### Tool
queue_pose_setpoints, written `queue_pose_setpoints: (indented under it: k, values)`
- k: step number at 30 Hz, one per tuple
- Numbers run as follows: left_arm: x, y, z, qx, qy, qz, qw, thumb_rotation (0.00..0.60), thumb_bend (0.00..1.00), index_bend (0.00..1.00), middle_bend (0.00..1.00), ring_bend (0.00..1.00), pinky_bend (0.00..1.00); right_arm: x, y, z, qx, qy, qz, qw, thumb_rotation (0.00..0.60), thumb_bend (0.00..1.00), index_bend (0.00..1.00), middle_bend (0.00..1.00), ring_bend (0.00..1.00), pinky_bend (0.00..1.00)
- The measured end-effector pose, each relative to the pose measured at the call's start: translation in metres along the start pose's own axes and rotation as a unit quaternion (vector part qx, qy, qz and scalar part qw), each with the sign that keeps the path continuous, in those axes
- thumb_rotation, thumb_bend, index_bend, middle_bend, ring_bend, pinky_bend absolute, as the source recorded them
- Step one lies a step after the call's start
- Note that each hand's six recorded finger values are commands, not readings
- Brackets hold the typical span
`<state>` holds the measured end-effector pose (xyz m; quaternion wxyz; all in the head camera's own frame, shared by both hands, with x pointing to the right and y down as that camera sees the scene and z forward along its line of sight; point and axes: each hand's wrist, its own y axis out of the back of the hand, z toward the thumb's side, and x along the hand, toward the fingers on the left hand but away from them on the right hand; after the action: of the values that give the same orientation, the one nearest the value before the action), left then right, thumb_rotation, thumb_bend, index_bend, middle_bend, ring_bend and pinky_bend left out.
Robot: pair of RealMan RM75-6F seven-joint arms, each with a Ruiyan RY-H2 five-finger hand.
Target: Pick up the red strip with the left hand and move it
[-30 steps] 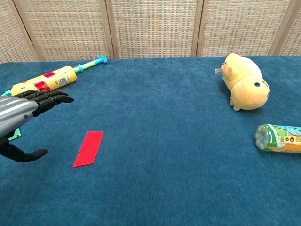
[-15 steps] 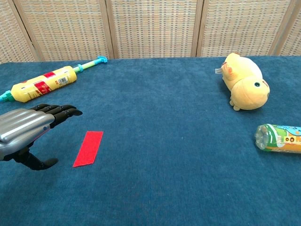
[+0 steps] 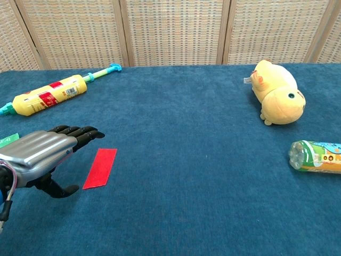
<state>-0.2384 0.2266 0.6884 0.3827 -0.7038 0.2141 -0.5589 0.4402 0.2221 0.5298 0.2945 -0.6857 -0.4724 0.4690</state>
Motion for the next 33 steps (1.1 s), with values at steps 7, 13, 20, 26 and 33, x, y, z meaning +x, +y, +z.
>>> queue_pose_setpoints:
  k: [7,13,20,26,33]
  values:
    - [0.010,-0.005,0.007,0.010,0.003,-0.007,0.9999,0.600,0.34,0.00,0.00,0.00,0.00,-0.001,0.000,-0.002,-0.003,-0.002,0.002,1.0000,0.600,0.00,0.00,0.00,0.00,0.00]
    - [0.017,-0.009,0.014,0.011,0.004,-0.015,0.9998,0.600,0.34,0.00,0.00,0.00,0.00,-0.002,0.000,-0.002,-0.005,-0.001,0.005,1.0000,0.600,0.00,0.00,0.00,0.00,0.00]
    - [0.020,-0.013,0.020,0.017,0.001,-0.018,0.9997,0.600,0.34,0.00,0.00,0.00,0.00,-0.002,0.000,-0.003,-0.009,-0.002,0.006,0.9999,0.600,0.00,0.00,0.00,0.00,0.00]
    - [0.025,-0.015,0.020,0.030,0.006,-0.018,0.9994,0.600,0.34,0.00,0.00,0.00,0.00,-0.002,0.000,-0.003,-0.011,-0.001,0.006,0.9999,0.600,0.00,0.00,0.00,0.00,0.00]
    - [0.032,-0.010,0.015,0.043,0.014,-0.001,0.9990,0.600,0.44,0.00,0.00,0.00,0.00,-0.002,-0.001,-0.003,-0.010,-0.001,0.008,0.9999,0.600,0.00,0.00,0.00,0.00,0.00]
